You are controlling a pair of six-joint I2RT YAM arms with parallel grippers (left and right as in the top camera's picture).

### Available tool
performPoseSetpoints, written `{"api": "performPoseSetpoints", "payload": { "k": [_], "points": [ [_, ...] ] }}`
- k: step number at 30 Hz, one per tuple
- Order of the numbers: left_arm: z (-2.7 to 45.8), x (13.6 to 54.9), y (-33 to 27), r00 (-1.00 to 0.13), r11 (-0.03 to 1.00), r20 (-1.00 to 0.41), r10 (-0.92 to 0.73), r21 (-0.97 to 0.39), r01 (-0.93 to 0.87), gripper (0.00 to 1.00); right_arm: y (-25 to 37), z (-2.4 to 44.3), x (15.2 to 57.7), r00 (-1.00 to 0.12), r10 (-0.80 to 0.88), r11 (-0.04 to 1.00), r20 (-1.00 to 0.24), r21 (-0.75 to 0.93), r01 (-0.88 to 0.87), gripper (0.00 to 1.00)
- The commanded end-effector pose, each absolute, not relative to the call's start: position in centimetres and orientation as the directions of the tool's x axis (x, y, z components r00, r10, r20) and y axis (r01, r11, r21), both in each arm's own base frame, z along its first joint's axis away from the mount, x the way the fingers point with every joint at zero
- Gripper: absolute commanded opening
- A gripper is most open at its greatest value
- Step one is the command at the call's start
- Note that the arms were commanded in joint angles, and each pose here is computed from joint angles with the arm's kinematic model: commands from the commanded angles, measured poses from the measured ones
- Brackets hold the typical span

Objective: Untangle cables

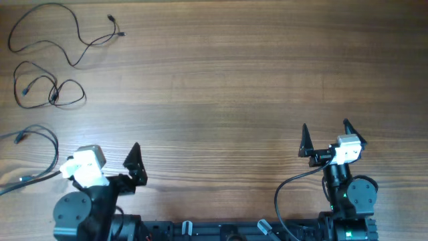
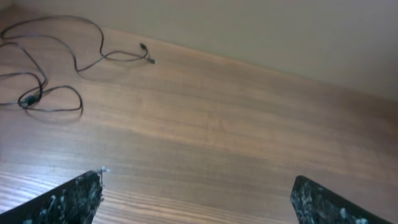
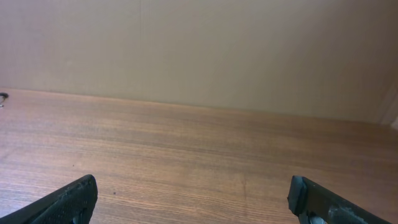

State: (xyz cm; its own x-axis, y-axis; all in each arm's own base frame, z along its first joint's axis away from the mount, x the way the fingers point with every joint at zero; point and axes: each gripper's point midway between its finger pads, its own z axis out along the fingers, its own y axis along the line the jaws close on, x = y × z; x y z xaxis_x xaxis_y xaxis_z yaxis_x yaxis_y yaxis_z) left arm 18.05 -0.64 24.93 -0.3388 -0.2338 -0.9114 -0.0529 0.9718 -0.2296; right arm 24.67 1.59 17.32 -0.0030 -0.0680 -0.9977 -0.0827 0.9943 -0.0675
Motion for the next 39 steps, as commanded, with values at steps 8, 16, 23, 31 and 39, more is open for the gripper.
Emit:
{"api": "performPoseSetpoints", "payload": {
  "k": [8, 16, 23, 31, 39],
  "points": [
    [21.6, 19.8, -1.3, -0.222, 0.977, -0.953, -0.205, -0.212, 0.008, 1.0, 1.5, 17.5, 24.6, 0.006, -0.052, 0.996, -0.999, -0.053, -0.079, 1.0],
    [20.7, 20.8, -1.8, -0.199, 0.974, -0.957, -0.21, -0.222, 0.038, 1.0, 1.5, 17.5, 24.6, 0.005, -0.052, 0.996, -0.999, -0.053, -0.079, 1.0],
    [19.6, 22.5, -2.1, -0.142, 0.972, -0.966, -0.216, -0.226, 0.057, 1.0, 1.5, 17.5, 24.6, 0.005, -0.052, 0.996, -0.999, -0.052, -0.079, 1.0],
    [18.1, 24.6, -2.3, 0.005, 0.968, -0.973, -0.233, -0.231, 0.093, 1.0, 1.5, 17.5, 24.6, 0.005, -0.052, 0.996, -0.999, -0.052, -0.079, 1.0],
    [15.7, 24.5, -2.2, -0.089, 0.971, -0.971, -0.222, -0.228, 0.066, 1.0, 1.5, 17.5, 24.6, 0.005, -0.052, 0.996, -0.999, -0.052, -0.079, 1.0]
  ]
}}
